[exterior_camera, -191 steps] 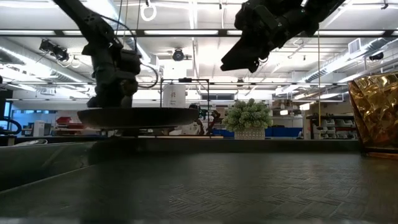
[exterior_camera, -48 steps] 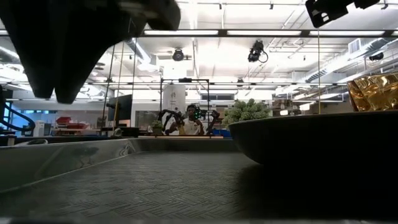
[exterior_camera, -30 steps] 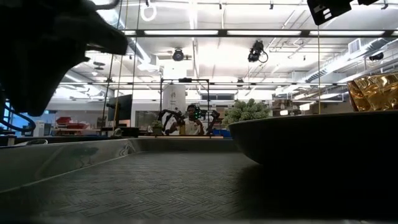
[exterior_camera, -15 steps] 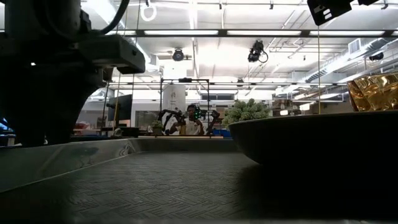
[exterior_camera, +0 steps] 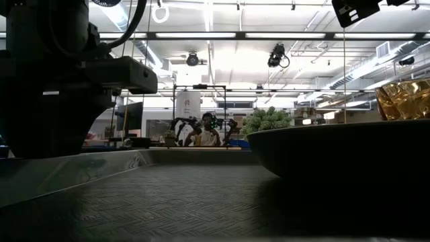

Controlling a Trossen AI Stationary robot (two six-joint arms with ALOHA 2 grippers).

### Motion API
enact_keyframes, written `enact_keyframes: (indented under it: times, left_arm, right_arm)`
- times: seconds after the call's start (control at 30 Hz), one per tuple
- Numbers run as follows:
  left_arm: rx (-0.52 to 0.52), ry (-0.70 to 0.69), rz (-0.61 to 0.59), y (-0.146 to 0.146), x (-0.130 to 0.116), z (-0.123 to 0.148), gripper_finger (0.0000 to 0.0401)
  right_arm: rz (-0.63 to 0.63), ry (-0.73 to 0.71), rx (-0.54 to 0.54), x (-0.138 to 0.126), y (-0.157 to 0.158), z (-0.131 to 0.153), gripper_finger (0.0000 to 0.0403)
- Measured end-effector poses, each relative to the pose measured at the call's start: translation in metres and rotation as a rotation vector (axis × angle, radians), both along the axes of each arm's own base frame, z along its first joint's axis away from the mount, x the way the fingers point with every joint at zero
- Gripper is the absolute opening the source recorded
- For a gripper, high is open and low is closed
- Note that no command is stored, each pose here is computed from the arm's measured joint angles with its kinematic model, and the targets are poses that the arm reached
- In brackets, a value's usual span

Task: Pick and place plate/cup/fork/spoon on tray
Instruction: Put the orange fork on the black tray to the left of the black plate

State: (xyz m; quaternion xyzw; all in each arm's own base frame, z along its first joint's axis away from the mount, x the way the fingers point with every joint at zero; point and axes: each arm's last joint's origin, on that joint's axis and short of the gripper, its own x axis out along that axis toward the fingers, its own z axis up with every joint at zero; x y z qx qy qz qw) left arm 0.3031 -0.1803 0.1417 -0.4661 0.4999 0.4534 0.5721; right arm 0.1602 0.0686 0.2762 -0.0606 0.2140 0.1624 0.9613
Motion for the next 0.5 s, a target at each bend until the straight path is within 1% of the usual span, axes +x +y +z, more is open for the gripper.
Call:
enact_keyframes:
  times: [0.17,0.5]
  left_arm:
    - [-0.006,0.005,0.007,0.0008,0.0003,-0.0002,0.0108]
    - [-0.018,0.013,-0.002,0.0007,0.0003,-0.0006,0.0037]
  right_arm:
    - [0.0,-0.005,0.003,0.0002,0.0001,0.0005,0.0148]
    - [0.0,-0.004,0.002,0.0003,0.0001,0.0004,0.0148]
